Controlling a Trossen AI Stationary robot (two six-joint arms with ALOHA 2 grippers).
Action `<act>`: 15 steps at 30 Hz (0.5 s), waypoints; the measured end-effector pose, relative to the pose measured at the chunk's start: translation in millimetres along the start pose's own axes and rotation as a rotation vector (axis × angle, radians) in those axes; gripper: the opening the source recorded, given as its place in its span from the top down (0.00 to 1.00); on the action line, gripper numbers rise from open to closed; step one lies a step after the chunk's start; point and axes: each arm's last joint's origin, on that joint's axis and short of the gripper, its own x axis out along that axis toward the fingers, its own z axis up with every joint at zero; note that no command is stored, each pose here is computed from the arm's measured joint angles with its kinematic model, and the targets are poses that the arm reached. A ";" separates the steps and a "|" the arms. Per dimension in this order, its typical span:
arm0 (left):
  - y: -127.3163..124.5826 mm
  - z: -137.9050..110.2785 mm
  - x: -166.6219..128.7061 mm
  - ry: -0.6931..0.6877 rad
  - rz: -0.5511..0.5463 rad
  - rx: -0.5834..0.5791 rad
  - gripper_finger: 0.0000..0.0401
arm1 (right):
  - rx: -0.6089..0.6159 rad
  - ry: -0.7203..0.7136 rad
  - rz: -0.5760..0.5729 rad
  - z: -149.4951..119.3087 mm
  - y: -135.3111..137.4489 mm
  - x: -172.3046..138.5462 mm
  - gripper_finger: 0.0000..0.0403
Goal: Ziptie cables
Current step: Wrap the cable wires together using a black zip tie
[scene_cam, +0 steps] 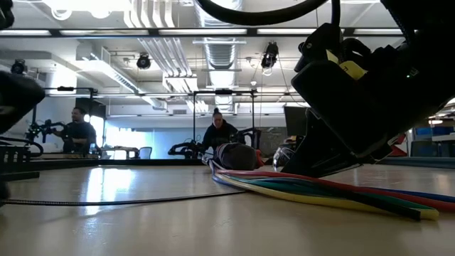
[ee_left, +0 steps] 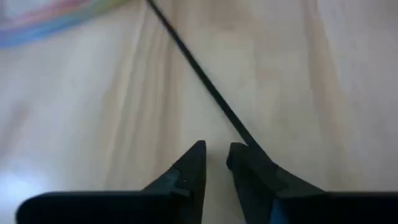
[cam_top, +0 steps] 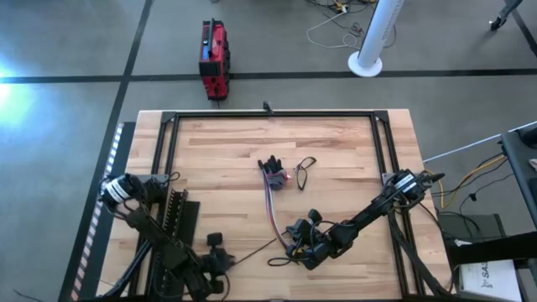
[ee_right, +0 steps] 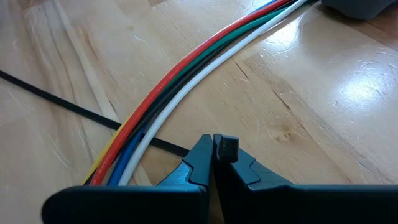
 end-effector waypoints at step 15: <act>1.9 13.0 23.8 -0.079 0.019 0.567 0.78 | 0.000 0.000 0.000 -0.1 0.0 0.1 1.00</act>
